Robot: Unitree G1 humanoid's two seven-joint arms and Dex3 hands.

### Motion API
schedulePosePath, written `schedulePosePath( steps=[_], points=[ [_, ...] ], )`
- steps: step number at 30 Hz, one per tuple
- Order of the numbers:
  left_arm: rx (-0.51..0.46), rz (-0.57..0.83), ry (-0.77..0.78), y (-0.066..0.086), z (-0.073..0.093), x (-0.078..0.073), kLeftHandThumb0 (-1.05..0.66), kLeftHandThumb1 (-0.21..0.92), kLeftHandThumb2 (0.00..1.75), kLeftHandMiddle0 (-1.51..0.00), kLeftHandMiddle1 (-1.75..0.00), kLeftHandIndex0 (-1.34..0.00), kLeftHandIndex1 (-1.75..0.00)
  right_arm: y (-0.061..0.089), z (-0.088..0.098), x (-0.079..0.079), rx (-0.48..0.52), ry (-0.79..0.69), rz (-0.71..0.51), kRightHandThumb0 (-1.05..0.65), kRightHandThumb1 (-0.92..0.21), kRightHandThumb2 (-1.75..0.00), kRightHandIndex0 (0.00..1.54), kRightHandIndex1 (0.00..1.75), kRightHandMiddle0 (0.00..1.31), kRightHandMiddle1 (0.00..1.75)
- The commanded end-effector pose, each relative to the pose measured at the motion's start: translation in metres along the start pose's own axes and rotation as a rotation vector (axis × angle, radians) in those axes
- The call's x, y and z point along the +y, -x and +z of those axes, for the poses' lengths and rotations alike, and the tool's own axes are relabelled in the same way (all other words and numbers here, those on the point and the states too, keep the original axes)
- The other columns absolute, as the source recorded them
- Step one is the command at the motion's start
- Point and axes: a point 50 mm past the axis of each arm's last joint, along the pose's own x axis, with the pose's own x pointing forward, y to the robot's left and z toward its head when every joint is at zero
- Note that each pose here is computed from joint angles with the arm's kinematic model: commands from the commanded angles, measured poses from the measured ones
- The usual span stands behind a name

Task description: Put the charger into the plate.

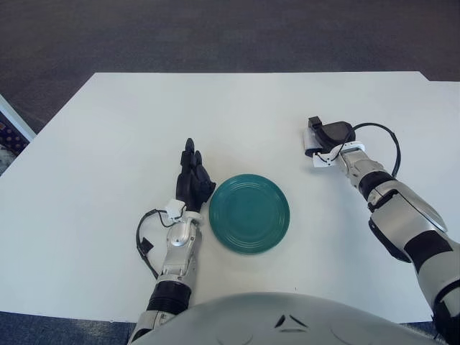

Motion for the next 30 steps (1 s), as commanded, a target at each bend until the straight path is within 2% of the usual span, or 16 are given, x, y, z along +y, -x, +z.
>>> schedulePosePath(
  steps=[1, 10, 19, 22, 24, 30],
  points=[
    [0.081, 0.043, 0.031, 0.011, -0.017, -0.001, -1.05, 0.92, 0.94, -0.05, -0.01, -0.11, -0.10, 0.006, 0.001, 0.011, 0.018, -0.018, 0.024, -0.47, -0.92, -0.67, 1.03, 1.75, 0.83, 1.75],
    [0.081, 0.036, 0.044, 0.011, -0.019, 0.001, -1.05, 0.92, 0.95, -0.06, -0.01, -0.12, -0.12, 0.004, 0.003, 0.008, 0.016, -0.032, 0.008, -0.47, -0.92, -0.67, 1.16, 1.75, 0.95, 1.75],
    [0.070, 0.052, 0.064, 0.009, -0.020, 0.002, -1.05, 0.92, 0.93, -0.07, -0.01, -0.12, -0.15, -0.001, 0.008, 0.001, 0.002, -0.048, -0.001, -0.48, -0.92, -0.66, 1.20, 1.75, 0.97, 1.75],
    [0.064, 0.050, 0.072, 0.009, -0.020, 0.001, -1.05, 0.92, 0.94, -0.06, 0.00, -0.11, -0.16, -0.003, 0.009, -0.001, -0.002, -0.064, -0.011, -0.48, -0.92, -0.65, 1.20, 1.75, 0.97, 1.75],
    [0.062, 0.045, 0.071, 0.009, -0.020, 0.000, -1.05, 0.92, 0.95, -0.06, 0.00, -0.06, -0.23, -0.005, 0.010, -0.006, -0.004, -0.087, -0.028, -0.47, -0.92, -0.65, 1.21, 1.75, 0.97, 1.75],
    [0.081, 0.040, 0.036, 0.011, -0.019, -0.001, -1.05, 0.92, 0.96, -0.06, 0.00, -0.01, -0.30, -0.026, 0.010, -0.056, -0.031, -0.170, -0.148, -0.47, -0.92, -0.66, 1.23, 1.75, 0.95, 1.75]
  ],
)
